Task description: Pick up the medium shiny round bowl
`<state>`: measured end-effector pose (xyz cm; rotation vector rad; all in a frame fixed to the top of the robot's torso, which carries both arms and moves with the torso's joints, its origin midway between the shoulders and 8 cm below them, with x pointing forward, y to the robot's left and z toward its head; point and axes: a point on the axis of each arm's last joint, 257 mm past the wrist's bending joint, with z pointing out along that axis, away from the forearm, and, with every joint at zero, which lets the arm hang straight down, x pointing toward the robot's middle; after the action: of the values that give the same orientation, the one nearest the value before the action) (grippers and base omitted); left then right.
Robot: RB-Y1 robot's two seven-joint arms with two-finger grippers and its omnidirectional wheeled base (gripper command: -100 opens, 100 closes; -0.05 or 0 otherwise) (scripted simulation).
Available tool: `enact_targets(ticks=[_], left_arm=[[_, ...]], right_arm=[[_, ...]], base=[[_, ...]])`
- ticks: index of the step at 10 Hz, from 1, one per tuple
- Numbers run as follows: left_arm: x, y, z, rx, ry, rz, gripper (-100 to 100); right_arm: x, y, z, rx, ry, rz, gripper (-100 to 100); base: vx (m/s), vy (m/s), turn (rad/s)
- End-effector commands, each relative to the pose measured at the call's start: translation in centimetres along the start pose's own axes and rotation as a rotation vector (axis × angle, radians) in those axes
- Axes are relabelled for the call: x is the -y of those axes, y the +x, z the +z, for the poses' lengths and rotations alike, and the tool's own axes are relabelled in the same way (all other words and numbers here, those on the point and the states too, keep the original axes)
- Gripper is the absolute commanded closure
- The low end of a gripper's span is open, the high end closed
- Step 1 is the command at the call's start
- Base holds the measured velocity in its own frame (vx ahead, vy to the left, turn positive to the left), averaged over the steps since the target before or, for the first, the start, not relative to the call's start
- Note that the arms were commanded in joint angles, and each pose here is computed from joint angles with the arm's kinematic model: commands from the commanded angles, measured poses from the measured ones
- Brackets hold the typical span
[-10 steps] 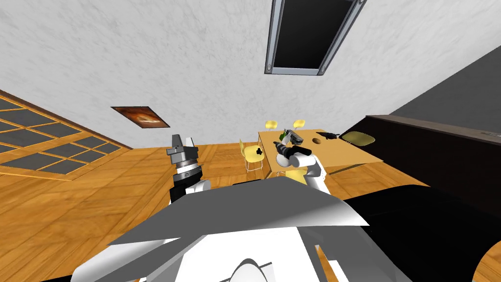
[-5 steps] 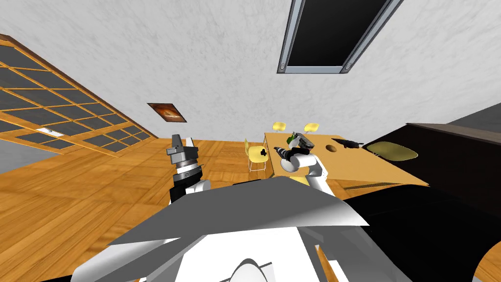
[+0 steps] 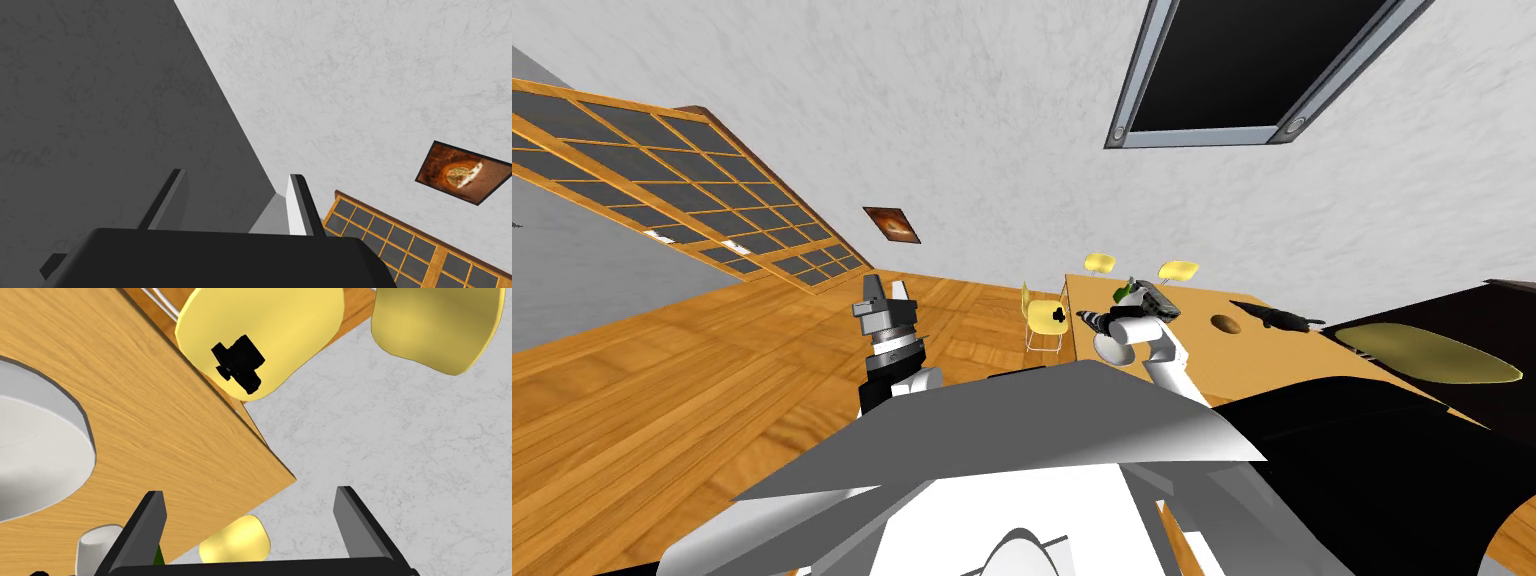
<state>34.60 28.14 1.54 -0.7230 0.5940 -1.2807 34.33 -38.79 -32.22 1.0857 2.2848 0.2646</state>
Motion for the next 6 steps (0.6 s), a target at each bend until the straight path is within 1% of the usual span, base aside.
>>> enact_targets(ticks=[1, 2, 3, 4, 5, 6], left_arm=[[0.0, 0.0, 0.0, 0.000, 0.000, 0.000, 0], [0.0, 0.0, 0.0, 0.000, 0.000, 0.000, 0], [0.0, 0.0, 0.0, 0.000, 0.000, 0.000, 0], [0.0, 0.0, 0.0, 0.000, 0.000, 0.000, 0], [0.0, 0.0, 0.0, 0.000, 0.000, 0.000, 0], [0.0, 0.0, 0.0, 0.000, 0.000, 0.000, 0]], right_arm=[[2.6, 0.8, 0.3, -0.037, 0.075, -0.063, -100], [2.6, 0.8, 0.3, -0.038, 0.074, -0.074, -100], [4.9, 1.4, 0.4, -0.070, 0.135, -0.120, -100], [4.9, 1.4, 0.4, -0.070, 0.135, -0.129, -100], [7.2, 2.0, 0.4, -0.104, 0.193, -0.175, -100], [7.2, 2.0, 0.4, -0.105, 0.192, -0.182, -100]], base=[[-0.021, -0.051, 0.343], [-0.022, -0.047, 0.157], [-0.026, -0.043, 0.277], [-0.023, -0.052, 0.166], [-0.036, -0.059, 0.303], [-0.031, -0.052, 0.168]])
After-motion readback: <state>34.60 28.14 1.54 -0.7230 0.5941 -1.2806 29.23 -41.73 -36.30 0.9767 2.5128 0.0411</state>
